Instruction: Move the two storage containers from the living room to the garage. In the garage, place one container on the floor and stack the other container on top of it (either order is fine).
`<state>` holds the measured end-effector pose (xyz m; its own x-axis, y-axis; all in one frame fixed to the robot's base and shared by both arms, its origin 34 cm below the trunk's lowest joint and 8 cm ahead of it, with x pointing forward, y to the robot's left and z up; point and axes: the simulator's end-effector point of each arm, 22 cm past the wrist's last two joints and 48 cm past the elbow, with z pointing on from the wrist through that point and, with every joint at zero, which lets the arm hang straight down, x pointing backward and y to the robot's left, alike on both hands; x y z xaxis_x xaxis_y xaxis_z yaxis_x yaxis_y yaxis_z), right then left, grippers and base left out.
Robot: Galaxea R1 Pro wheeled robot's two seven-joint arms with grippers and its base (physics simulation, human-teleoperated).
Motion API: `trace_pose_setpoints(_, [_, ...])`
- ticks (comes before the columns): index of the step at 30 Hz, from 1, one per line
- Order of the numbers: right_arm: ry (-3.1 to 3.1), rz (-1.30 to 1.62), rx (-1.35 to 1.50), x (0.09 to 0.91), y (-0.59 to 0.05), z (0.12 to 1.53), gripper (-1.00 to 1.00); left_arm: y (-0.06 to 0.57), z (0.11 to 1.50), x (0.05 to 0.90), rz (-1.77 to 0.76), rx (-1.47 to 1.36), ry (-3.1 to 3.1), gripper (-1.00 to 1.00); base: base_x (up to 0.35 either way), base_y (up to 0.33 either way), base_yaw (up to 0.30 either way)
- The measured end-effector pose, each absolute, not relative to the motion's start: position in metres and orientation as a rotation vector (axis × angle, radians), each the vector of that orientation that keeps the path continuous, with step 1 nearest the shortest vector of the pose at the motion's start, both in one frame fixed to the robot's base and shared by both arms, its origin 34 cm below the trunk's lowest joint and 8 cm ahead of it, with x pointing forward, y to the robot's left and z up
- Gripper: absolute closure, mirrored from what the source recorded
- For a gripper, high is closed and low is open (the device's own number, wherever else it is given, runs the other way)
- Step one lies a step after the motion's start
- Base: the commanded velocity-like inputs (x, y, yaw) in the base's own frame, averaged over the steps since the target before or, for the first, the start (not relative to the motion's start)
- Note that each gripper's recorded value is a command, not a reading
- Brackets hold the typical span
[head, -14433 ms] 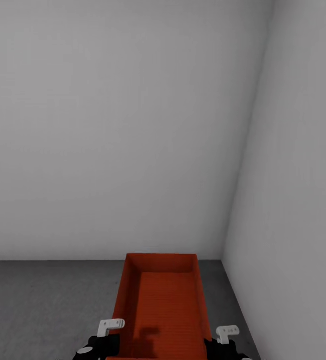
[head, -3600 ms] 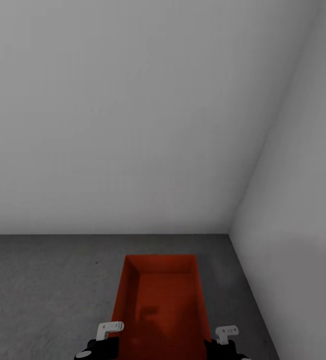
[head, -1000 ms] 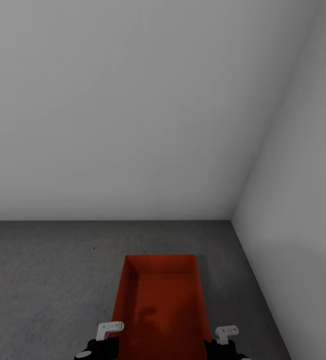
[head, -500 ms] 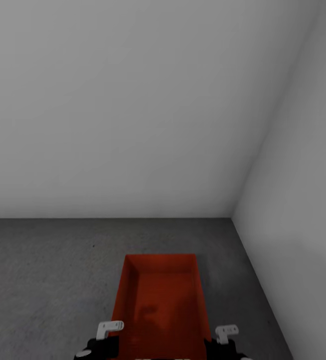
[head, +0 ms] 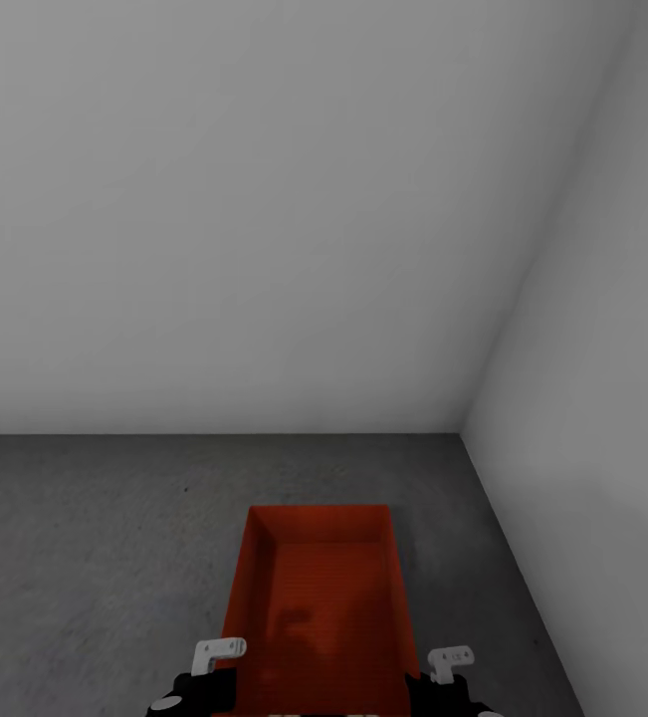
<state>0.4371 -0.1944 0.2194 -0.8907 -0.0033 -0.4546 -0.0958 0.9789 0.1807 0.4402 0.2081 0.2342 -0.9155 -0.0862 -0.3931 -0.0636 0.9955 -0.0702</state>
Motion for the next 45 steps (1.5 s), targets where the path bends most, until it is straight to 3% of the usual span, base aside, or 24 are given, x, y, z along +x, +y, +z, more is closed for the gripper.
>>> trace_pose_setpoints(45, [2.623, 0.277, -0.070, 0.445, -0.191, 0.206, 1.00, 0.209, 0.223, 0.450, -0.060, -0.105, 2.699, 1.00, 0.000, 0.000, 0.000])
